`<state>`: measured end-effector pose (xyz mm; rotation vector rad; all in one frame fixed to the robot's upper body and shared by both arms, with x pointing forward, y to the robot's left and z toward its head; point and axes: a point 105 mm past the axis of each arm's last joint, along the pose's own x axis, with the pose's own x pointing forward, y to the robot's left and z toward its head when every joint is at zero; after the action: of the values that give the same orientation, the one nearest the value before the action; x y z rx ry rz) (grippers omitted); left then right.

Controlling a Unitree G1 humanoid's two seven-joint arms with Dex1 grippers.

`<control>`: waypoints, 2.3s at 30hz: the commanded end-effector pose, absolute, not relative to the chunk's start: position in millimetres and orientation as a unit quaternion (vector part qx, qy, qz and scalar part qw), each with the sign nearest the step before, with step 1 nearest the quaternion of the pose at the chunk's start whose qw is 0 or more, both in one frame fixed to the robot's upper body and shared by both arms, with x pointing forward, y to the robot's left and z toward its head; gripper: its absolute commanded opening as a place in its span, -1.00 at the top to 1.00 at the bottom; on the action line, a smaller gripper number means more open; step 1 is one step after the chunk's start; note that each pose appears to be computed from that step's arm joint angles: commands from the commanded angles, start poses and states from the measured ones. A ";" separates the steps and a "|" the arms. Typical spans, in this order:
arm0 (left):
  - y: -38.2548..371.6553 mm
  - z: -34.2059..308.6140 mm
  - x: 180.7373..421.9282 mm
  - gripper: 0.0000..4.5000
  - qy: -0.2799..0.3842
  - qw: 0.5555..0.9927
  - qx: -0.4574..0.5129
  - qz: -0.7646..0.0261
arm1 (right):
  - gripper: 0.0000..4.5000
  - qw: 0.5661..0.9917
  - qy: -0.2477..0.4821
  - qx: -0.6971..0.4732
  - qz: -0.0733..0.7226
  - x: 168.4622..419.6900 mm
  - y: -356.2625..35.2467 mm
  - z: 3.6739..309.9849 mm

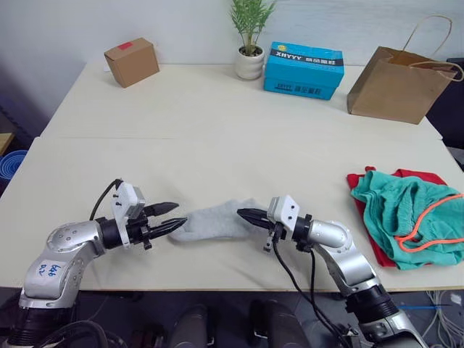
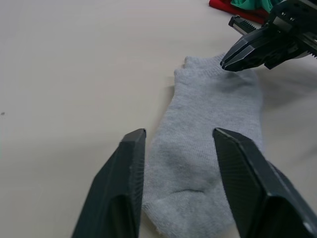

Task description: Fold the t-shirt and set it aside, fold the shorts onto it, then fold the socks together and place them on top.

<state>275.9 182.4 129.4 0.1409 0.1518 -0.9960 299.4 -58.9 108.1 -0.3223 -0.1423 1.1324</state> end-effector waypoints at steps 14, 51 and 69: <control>233.4 135.9 271.0 -0.98 0.091 0.879 0.108 -0.455 | 1.00 0.796 0.043 -0.003 0.604 276.0 -85.3 153.7; 196.7 106.7 282.5 -0.92 0.242 0.833 0.070 -0.493 | 0.11 0.801 0.182 -0.072 0.565 295.3 -56.2 119.3; 207.9 118.7 291.2 1.00 0.210 0.844 0.082 -0.487 | 1.00 0.786 0.140 -0.057 0.600 288.8 -51.5 133.3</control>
<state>287.9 203.0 105.4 0.1441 0.4976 -1.0320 295.6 -57.2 117.1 -0.1406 0.3809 1.2368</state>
